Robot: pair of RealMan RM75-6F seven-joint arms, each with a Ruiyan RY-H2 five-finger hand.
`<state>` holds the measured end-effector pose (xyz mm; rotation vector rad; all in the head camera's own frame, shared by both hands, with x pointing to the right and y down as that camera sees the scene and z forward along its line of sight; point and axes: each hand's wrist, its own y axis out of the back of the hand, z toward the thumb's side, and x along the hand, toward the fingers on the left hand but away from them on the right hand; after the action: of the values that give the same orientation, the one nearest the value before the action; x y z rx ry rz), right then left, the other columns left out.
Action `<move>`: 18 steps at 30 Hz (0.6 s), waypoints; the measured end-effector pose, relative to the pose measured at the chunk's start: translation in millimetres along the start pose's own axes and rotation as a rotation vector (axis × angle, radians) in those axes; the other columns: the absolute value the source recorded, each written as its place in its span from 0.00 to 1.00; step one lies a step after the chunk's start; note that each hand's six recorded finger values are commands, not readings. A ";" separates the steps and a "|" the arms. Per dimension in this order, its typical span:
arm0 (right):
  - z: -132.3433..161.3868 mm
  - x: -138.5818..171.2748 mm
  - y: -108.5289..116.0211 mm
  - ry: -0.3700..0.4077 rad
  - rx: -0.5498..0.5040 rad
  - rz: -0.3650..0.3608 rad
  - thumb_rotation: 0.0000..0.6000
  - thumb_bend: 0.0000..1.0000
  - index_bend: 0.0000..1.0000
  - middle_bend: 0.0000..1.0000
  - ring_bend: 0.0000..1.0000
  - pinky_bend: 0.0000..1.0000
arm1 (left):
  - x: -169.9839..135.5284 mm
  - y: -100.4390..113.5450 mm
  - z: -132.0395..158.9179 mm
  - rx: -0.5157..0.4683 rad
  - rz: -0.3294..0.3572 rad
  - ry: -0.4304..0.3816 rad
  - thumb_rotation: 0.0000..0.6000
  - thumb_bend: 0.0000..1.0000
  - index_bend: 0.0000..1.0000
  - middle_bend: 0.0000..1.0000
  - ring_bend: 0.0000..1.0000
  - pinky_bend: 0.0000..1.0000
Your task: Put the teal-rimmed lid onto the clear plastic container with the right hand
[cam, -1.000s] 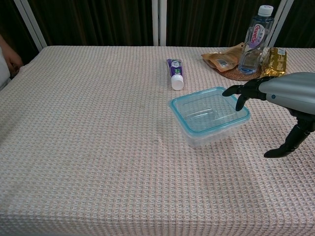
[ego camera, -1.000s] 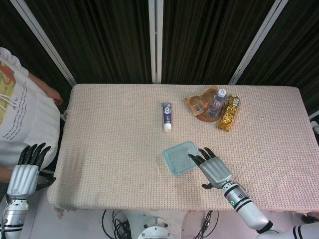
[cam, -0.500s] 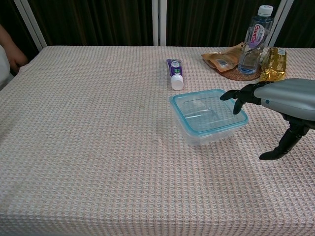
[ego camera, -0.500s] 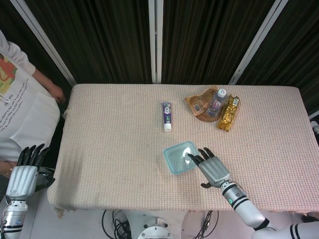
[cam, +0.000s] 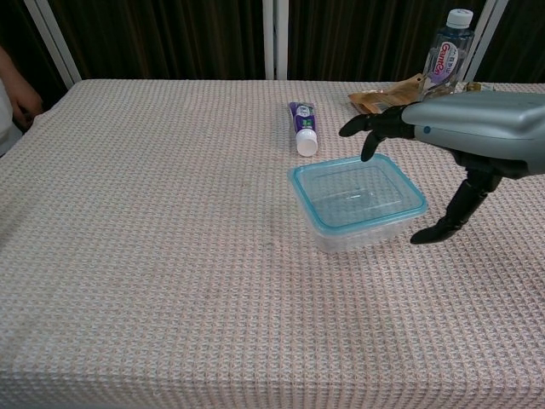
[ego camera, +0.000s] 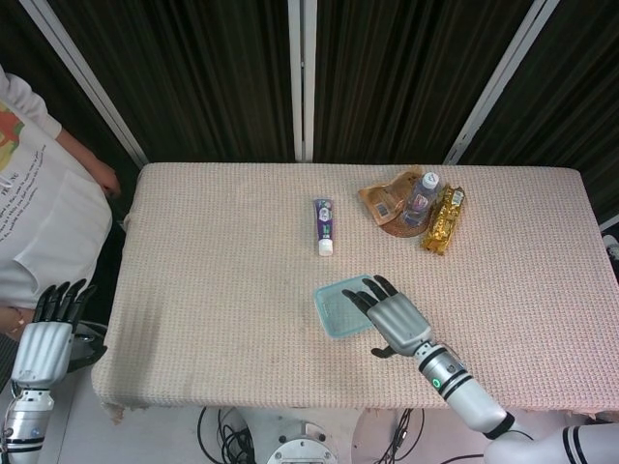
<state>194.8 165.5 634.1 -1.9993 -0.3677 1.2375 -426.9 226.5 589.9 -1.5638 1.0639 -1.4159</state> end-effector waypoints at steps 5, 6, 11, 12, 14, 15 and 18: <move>23.6 -25.3 -4.7 0.056 0.009 0.052 1.00 0.02 0.00 0.16 0.00 0.00 | -3.1 0.6 -2.0 0.000 -0.001 0.010 1.00 0.00 0.11 0.05 0.00 0.00; 28.1 -29.3 -6.6 0.065 0.012 0.062 1.00 0.02 0.00 0.16 0.00 0.00 | -3.5 0.6 -2.5 -0.001 -0.001 0.012 1.00 0.00 0.11 0.05 0.00 0.00; 41.4 -42.4 -16.6 0.087 0.042 0.100 1.00 0.03 0.00 0.16 0.00 0.00 | -3.4 -0.7 -3.2 -0.002 -0.005 0.015 1.00 0.00 0.11 0.05 0.00 0.00; 41.6 -43.5 -18.4 0.084 0.045 0.105 1.00 0.03 0.00 0.16 0.00 0.00 | -3.2 -1.0 -3.1 -0.002 -0.006 0.015 1.00 0.00 0.11 0.05 0.00 0.00; 40.9 -45.3 -22.3 0.075 0.050 0.117 1.00 0.02 0.00 0.17 0.00 0.00 | -3.0 -1.2 -3.0 -0.003 -0.006 0.014 1.00 0.00 0.11 0.05 0.00 0.00; 40.3 -45.9 -24.0 0.071 0.051 0.122 1.00 0.02 0.00 0.17 0.00 0.00 | -2.8 -1.4 -3.2 -0.003 -0.006 0.015 1.00 0.00 0.11 0.05 0.00 0.00; 38.1 -47.2 -29.6 0.060 0.055 0.138 1.00 0.02 0.00 0.17 0.00 0.00 | -2.8 -1.8 -3.4 -0.003 -0.008 0.016 1.00 0.00 0.11 0.05 0.00 0.00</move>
<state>142.8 175.0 676.1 -2.0372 -0.1667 1.2551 -430.2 229.8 590.8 -1.5629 1.0706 -1.4344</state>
